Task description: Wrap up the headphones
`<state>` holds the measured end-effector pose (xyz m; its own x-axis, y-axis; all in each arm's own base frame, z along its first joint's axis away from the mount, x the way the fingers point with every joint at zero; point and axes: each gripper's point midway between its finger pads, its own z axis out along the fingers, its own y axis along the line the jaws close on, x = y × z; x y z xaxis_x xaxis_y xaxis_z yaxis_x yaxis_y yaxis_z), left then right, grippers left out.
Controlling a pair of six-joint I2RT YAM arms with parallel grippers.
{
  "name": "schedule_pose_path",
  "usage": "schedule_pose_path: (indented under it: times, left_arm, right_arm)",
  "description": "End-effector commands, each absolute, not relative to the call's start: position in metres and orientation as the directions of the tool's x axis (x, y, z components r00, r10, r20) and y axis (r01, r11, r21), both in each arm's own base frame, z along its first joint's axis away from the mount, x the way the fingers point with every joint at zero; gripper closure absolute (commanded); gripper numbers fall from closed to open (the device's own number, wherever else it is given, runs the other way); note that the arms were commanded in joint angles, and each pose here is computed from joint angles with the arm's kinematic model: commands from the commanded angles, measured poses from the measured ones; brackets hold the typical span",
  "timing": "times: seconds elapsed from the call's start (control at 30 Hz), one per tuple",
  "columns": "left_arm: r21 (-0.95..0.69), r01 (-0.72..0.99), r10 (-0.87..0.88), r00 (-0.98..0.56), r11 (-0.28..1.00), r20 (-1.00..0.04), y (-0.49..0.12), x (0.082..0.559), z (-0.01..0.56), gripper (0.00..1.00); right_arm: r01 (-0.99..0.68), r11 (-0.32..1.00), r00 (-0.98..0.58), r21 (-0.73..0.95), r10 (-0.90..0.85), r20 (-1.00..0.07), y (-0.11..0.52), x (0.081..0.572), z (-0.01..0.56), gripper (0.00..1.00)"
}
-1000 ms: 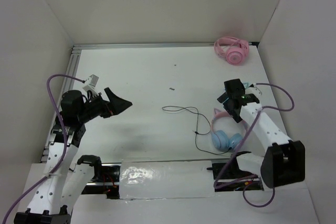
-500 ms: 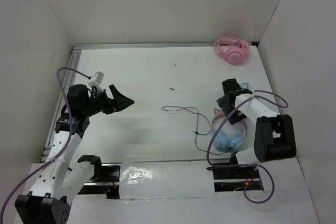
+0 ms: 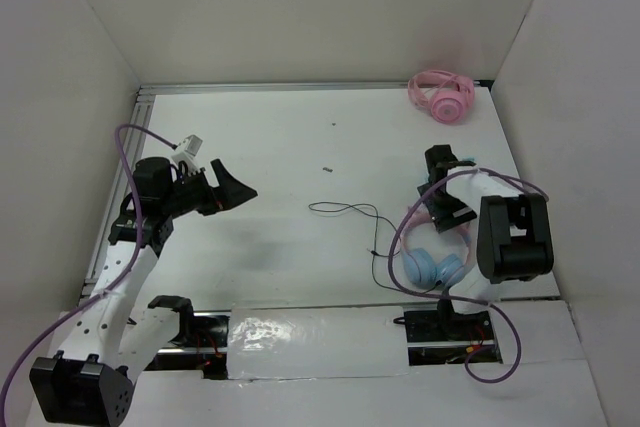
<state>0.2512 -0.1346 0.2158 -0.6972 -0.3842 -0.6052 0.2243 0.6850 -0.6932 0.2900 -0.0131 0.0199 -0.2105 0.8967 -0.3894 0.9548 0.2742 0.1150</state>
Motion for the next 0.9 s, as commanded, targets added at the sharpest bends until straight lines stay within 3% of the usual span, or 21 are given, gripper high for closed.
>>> schedule_pose_path:
  times: [0.0, 0.1, 0.13, 0.2, 0.27, 0.3, 0.33, 0.5, 0.67, 0.87]
  left_arm:
    - [-0.655, 0.312, -0.368, -0.629, 0.688, -0.685, -0.135, 0.262, 0.243, 0.01]
    - [-0.657, 0.307, -0.371, -0.629, 0.689, -0.683, -0.134, 0.264, 0.244, 0.01]
    - [-0.657, 0.308, -0.37, -0.63, 0.688, -0.683, -0.135, 0.264, 0.244, 0.01]
    - [-0.66, 0.305, -0.373, -0.632, 0.687, -0.68, -0.135, 0.265, 0.243, 0.01]
    - [-0.66, 0.312, -0.368, -0.634, 0.683, -0.68, -0.136, 0.265, 0.243, 0.01]
    - [-0.662, 0.312, -0.368, -0.635, 0.682, -0.679, -0.136, 0.265, 0.244, 0.01]
    - [-0.664, 0.315, -0.365, -0.639, 0.679, -0.677, -0.137, 0.266, 0.243, 0.01]
    - [-0.677, 0.351, -0.342, -0.66, 0.646, -0.669, -0.144, 0.263, 0.245, 0.01]
    - [-0.687, 0.418, -0.302, -0.676, 0.594, -0.673, -0.154, 0.254, 0.251, 0.01]
    - [-0.68, 0.54, -0.214, -0.682, 0.496, -0.699, -0.177, 0.228, 0.259, 0.01]
  right_arm:
    - [0.966, 0.257, -0.219, 0.038, 0.885, -0.412, -0.022, 0.284, 0.016, 0.09]
    - [0.963, 0.268, -0.236, 0.018, 0.876, -0.421, -0.025, 0.281, 0.013, 0.18]
    - [0.962, 0.273, -0.24, 0.018, 0.874, -0.423, -0.025, 0.278, 0.012, 0.3]
    - [0.957, 0.289, -0.252, 0.026, 0.87, -0.425, -0.024, 0.277, 0.013, 0.41]
    - [0.947, 0.318, -0.27, 0.04, 0.856, -0.44, -0.022, 0.276, 0.02, 0.68]
    - [0.936, 0.347, -0.283, 0.06, 0.843, -0.458, -0.016, 0.279, 0.029, 0.88]
    - [0.931, 0.361, -0.289, 0.057, 0.824, -0.488, -0.017, 0.279, 0.036, 0.99]
    - [0.862, 0.501, -0.378, 0.078, 0.738, -0.558, 0.014, 0.277, 0.074, 1.0]
    - [0.799, 0.59, -0.445, 0.114, 0.708, -0.549, 0.05, 0.254, 0.1, 1.0]
    - [0.591, 0.72, -0.487, 0.364, 0.678, -0.551, 0.115, 0.256, 0.159, 1.0]
